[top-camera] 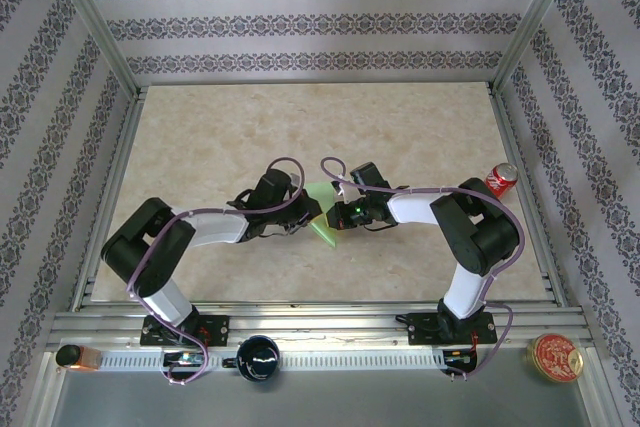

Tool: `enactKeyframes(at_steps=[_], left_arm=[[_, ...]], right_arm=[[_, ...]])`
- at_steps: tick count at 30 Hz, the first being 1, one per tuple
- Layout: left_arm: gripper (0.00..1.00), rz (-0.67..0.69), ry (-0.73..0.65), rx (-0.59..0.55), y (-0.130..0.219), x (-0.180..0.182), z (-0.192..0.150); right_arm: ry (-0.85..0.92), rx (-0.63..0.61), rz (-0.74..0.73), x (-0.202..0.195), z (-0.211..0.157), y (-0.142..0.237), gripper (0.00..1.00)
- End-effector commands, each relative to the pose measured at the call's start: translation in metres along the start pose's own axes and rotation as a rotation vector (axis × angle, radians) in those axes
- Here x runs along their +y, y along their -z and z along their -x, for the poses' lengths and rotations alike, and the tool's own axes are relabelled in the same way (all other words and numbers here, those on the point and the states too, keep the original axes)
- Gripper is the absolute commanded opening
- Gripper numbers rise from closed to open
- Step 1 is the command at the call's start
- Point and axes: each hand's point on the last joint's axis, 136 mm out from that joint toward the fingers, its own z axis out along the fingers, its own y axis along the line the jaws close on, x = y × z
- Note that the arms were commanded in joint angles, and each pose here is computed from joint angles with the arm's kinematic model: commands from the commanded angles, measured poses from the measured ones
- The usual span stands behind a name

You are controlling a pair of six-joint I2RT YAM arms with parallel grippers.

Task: Fold a paper plane with a square sheet of paper (pick it up from the middle)
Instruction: Third fold the triangle at the center of the table.

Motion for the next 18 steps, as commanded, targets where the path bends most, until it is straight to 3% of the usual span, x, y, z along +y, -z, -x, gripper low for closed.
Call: enactKeyframes(at_steps=[1,18], left_arm=[[0.0,-0.016,0.044,-0.041,-0.003,0.005,0.005],[0.0,0.001,0.057,-0.016,-0.012,0.026,-0.002]], right_arm=[[-0.035,0.021,-0.056,-0.015,-0.012,-0.002,0.0],[-0.034,0.029,-0.062,-0.017,-0.014,-0.002,0.0]])
